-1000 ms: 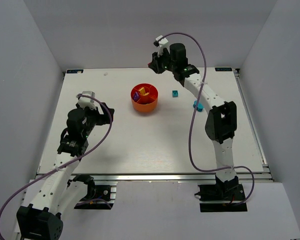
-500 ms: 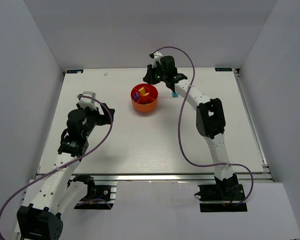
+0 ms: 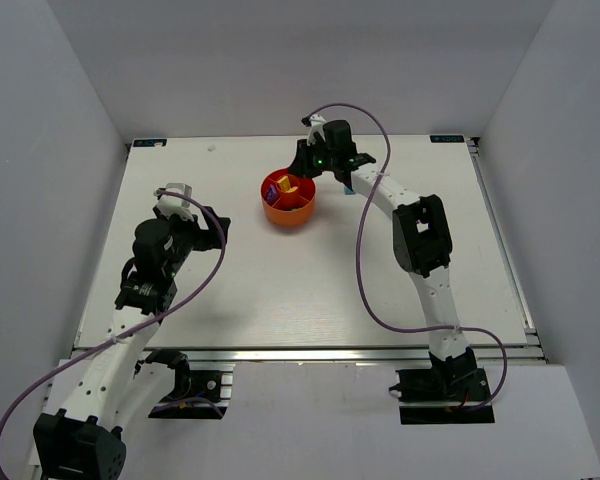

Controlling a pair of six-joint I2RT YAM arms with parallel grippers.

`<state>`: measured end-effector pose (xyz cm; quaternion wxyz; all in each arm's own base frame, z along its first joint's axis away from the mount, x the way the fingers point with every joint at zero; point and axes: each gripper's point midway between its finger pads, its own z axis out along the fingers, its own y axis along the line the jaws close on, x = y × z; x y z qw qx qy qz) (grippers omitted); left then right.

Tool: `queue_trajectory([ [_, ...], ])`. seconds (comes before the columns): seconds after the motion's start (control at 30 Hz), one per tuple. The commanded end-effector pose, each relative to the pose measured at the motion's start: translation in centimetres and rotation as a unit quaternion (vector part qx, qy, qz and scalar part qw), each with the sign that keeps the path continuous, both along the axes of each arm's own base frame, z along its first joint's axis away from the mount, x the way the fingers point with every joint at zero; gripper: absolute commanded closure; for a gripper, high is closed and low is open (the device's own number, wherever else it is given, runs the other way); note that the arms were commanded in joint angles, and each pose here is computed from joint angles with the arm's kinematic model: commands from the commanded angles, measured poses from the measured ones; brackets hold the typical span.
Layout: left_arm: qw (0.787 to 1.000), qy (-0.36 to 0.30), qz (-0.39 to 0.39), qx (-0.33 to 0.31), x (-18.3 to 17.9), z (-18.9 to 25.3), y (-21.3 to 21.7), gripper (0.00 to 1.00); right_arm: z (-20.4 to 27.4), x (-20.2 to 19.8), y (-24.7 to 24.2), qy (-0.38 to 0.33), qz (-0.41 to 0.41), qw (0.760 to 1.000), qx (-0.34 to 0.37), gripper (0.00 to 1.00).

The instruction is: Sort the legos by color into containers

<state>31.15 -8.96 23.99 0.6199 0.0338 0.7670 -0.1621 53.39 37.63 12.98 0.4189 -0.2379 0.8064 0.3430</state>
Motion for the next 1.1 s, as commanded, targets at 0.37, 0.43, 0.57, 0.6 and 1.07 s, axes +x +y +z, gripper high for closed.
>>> queue_trajectory([
  [0.37, 1.0, -0.019, -0.009, 0.0, -0.2, 0.9, -0.1, 0.08, 3.7, -1.2, 0.4, -0.037, 0.041, 0.998, 0.022, 0.63],
  [0.43, 1.0, -0.019, -0.009, 0.0, -0.2, 0.9, -0.1, 0.08, 4.0, -1.2, 0.3, -0.039, 0.042, 0.998, 0.021, 0.53],
  [0.57, 1.0, -0.017, -0.01, 0.001, -0.2, 0.8, -0.2, 0.08, 4.5, -1.0, -0.2, -0.043, 0.039, 0.998, 0.023, 0.45],
  [0.6, 1.0, -0.016, -0.01, 0.001, -0.2, 0.7, -0.2, 0.08, 5.0, -1.0, -0.2, -0.047, 0.039, 0.998, 0.025, 0.45],
  [1.07, 0.999, -0.017, -0.032, -0.005, -0.3, 0.6, -0.9, 0.1, 10.1, -1.7, -4.2, -0.084, 0.011, 0.996, 0.014, 0.5],
])
